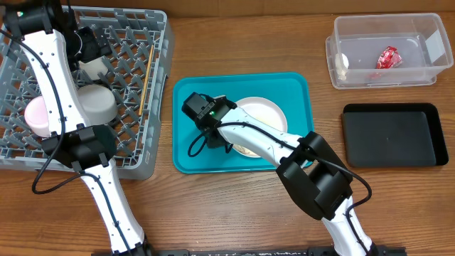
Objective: Sort waste into correct bins and load items into the dishwasher
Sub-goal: 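Grip the rim of the white plate with the right gripper, then lift the plate and carry it right over the black tray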
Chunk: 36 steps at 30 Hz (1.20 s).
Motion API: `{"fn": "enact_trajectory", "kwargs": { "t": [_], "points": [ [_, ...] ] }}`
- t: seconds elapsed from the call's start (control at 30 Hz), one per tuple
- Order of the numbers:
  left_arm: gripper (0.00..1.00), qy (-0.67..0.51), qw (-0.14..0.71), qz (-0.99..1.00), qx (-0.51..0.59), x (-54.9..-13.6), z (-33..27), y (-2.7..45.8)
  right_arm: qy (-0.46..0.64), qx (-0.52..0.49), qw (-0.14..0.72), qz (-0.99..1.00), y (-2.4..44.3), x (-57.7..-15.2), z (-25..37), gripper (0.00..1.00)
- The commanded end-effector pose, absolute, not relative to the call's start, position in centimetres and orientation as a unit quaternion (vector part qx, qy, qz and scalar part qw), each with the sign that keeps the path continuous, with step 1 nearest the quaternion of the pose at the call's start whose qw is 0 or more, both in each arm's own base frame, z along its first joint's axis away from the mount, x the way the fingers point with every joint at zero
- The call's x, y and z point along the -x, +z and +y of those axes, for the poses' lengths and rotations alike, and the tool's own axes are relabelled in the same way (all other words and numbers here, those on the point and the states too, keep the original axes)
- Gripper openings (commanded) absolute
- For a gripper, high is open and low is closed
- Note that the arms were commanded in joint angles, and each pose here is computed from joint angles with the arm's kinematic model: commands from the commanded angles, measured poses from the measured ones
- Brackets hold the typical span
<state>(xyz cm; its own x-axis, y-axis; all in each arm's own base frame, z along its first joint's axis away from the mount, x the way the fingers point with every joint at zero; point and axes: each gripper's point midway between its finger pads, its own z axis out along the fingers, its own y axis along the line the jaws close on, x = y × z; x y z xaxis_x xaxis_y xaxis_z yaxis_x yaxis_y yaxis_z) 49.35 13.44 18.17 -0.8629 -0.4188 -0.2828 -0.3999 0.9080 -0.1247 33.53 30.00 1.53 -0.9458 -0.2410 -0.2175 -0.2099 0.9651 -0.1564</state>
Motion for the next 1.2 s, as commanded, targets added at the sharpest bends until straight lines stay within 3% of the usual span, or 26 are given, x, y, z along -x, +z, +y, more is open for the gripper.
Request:
{"fn": "enact_trajectory", "kwargs": {
  "t": [0.0, 0.4, 1.17],
  "points": [
    [1.0, -0.025, 0.176, 0.961, 0.213, -49.2, 13.2, 20.3, -0.074, 0.107, 0.131, 0.983, 2.6, -34.4, 30.1, 0.04],
    [1.0, -0.025, 0.176, 0.961, 0.213, -49.2, 13.2, 20.3, -0.081, 0.13, 0.146, 0.977, 4.9, -35.3, 30.5, 0.04],
    [1.0, -0.025, 0.176, 0.961, 0.213, -49.2, 13.2, 20.3, -0.25, 0.143, 0.164, 0.944, 7.0, -35.7, 24.2, 0.04]
  ]
}}
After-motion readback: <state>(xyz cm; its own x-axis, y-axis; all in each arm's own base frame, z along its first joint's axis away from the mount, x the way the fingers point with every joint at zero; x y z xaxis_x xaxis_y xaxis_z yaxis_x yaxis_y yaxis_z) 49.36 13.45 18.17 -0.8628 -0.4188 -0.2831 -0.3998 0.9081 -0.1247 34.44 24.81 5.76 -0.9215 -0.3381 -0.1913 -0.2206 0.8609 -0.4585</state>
